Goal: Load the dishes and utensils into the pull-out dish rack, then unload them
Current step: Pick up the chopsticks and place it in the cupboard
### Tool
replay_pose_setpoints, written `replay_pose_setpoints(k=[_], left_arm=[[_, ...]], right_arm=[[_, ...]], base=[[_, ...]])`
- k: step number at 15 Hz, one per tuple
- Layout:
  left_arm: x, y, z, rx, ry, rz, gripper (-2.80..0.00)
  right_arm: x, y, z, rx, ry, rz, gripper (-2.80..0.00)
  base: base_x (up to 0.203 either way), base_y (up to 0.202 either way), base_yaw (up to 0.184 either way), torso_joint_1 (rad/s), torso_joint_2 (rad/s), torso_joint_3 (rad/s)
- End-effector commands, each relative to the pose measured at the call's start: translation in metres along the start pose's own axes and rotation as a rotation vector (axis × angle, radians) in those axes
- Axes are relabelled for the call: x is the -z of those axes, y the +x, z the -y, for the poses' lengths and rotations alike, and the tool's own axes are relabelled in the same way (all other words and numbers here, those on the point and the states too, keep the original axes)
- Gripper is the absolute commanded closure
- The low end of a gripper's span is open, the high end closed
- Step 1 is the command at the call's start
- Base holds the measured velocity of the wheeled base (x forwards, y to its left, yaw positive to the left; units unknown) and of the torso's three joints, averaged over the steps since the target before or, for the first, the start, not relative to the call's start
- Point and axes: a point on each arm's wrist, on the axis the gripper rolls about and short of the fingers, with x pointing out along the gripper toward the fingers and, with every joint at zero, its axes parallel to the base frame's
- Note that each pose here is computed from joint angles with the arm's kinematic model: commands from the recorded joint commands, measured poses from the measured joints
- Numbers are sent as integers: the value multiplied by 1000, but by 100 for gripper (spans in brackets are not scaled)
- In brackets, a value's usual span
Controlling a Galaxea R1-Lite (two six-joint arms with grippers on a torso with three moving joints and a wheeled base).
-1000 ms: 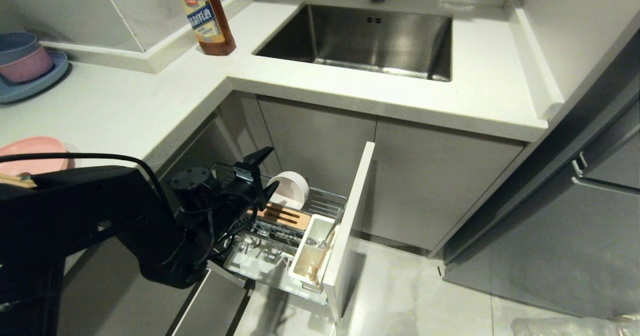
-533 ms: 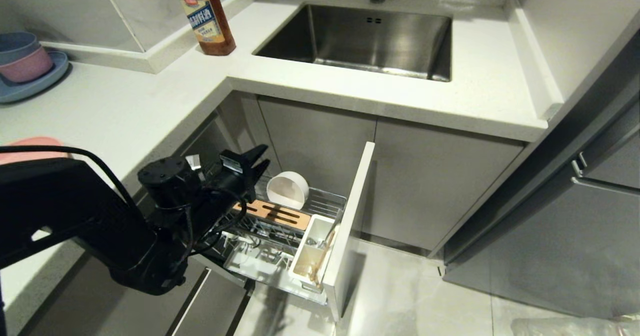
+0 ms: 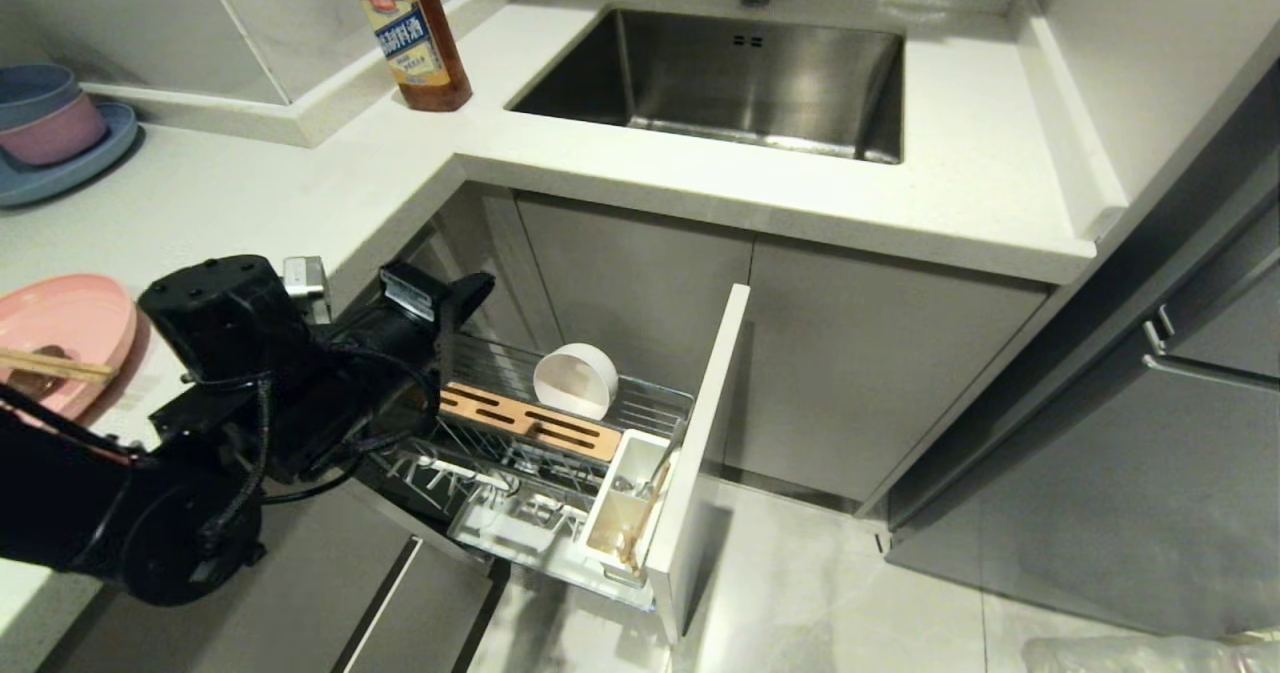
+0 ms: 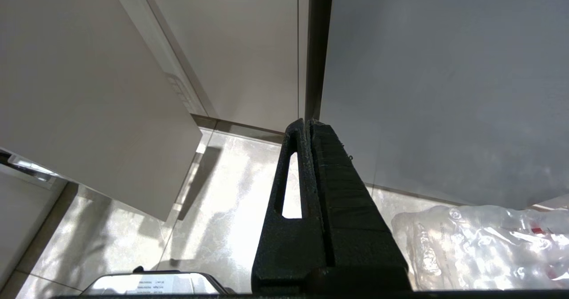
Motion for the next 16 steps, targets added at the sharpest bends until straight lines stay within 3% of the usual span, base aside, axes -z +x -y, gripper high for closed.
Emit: replay_pose_setpoints(k=[1,3,5,10,12,14,16], left_arm=[[-8,-20,27,7,77,30,0],[-7,-31,37,-120,198,30,0],[-11,-45,53,-253,278,56,0],[-52,-85,122,-481,504,259,0],[-74,-102,134,-591,633,335,0],[-98,-114,135,-737,689,394,0],[-120,-128,144,-865,697,436,0]], right_arm=[[0,0,0,0,0,-1,0],[1,0,0,0,0,-2,0],[1,0,0,0,0,-2,0],[1,0,0,2,0,-2,0],[1,0,0,1,0,-2,0],[1,0,0,1,0,-3,0],[1,0,0,0,0,-2,0]], base=[[0,0,0,0,0,0],[0,0,0,0,0,0],[0,0,0,0,0,0],[0,0,0,0,0,0],[0,0,0,0,0,0],[0,0,0,0,0,0],[0,0,0,0,0,0]])
